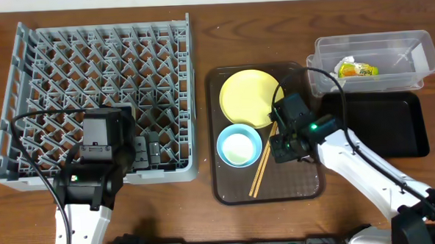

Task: Sort waste into correct bins and load items into the dishwasher rack
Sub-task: 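Grasp the rim of the pink noodle bowl with the right gripper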

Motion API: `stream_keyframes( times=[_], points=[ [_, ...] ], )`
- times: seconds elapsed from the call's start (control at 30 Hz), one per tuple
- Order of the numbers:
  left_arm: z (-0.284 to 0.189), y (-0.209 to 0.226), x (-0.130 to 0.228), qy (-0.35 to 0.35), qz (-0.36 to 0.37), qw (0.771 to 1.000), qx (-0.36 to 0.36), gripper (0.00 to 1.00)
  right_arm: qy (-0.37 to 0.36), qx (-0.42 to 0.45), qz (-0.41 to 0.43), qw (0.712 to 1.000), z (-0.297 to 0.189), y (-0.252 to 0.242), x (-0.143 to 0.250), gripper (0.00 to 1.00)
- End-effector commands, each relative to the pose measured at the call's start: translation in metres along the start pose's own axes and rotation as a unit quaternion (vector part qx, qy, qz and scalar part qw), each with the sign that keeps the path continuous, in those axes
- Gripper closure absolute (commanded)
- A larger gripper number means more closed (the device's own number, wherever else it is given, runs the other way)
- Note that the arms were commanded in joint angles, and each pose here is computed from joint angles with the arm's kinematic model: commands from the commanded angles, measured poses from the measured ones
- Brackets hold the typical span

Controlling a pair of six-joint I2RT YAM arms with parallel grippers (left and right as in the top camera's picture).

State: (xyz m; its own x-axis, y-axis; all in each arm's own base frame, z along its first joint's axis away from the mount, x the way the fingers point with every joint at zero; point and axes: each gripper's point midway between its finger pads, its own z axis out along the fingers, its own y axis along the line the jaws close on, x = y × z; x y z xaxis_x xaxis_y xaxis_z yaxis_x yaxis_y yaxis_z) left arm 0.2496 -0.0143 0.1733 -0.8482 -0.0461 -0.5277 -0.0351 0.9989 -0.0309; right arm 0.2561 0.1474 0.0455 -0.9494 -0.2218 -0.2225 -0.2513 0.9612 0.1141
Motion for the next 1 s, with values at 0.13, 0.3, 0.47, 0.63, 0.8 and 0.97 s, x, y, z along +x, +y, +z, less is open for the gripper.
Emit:
stream_keyframes(
  times=[0.13,0.3,0.47,0.63,0.8,0.97],
  points=[
    [-0.004,-0.001,-0.005,-0.008,0.000,1.000,0.001,0.00,-0.010,0.010,0.007,1.000,0.017,-0.006,0.010,0.76],
    [-0.004,-0.001,-0.005,-0.008,0.000,1.000,0.001,0.00,-0.023,0.016,0.007,1.000,0.023,-0.009,0.010,0.84],
    [-0.004,-0.001,-0.005,-0.008,0.000,1.000,0.001,0.00,-0.040,0.033,0.006,0.999,0.023,-0.014,0.002,0.93],
    [-0.004,-0.001,-0.005,-0.008,0.000,1.000,0.001,0.00,-0.059,0.027,0.006,0.998,0.022,-0.012,-0.008,0.99],
    [-0.004,-0.001,-0.005,-0.008,0.000,1.000,0.001,0.00,-0.076,0.021,0.006,0.997,0.012,-0.007,-0.022,0.99],
    [-0.004,-0.001,-0.005,-0.007,0.000,1.000,0.001,0.00,-0.105,0.009,0.008,0.994,-0.016,0.001,-0.047,0.99]
  ],
)
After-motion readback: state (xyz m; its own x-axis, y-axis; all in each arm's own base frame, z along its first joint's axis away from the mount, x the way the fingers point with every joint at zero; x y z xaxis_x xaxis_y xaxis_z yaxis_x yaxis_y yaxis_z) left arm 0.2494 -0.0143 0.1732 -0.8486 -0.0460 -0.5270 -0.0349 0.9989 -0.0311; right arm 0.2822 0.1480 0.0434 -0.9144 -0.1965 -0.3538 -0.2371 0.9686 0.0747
